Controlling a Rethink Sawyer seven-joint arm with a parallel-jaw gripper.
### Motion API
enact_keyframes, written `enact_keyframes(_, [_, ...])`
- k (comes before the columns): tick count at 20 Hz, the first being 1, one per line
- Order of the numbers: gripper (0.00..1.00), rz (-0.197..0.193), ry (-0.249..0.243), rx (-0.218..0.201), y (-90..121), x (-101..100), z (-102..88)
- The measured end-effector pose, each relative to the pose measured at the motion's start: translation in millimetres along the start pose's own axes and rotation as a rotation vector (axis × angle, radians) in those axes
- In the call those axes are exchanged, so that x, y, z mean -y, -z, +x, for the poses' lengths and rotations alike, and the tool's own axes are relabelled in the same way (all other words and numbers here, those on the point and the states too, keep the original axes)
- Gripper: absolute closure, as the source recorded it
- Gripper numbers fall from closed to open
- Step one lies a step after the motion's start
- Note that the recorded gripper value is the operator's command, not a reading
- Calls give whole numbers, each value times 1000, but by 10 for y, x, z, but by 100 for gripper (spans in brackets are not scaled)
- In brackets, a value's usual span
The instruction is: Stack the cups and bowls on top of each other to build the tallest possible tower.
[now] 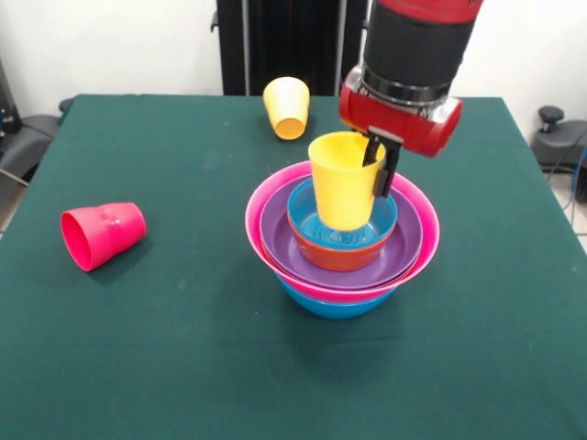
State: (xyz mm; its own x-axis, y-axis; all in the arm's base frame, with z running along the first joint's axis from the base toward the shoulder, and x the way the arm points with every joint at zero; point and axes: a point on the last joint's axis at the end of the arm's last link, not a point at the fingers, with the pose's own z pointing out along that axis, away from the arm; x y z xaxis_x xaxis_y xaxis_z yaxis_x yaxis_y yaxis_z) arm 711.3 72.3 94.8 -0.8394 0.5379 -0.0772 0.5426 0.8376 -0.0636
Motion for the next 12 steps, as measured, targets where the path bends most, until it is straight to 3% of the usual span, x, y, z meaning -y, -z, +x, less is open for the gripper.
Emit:
enact_keyframes(4, [100, -4, 1, 17, -167, 8, 9])
enact_keyframes(12, [100, 17, -2, 9, -316, 94, 30])
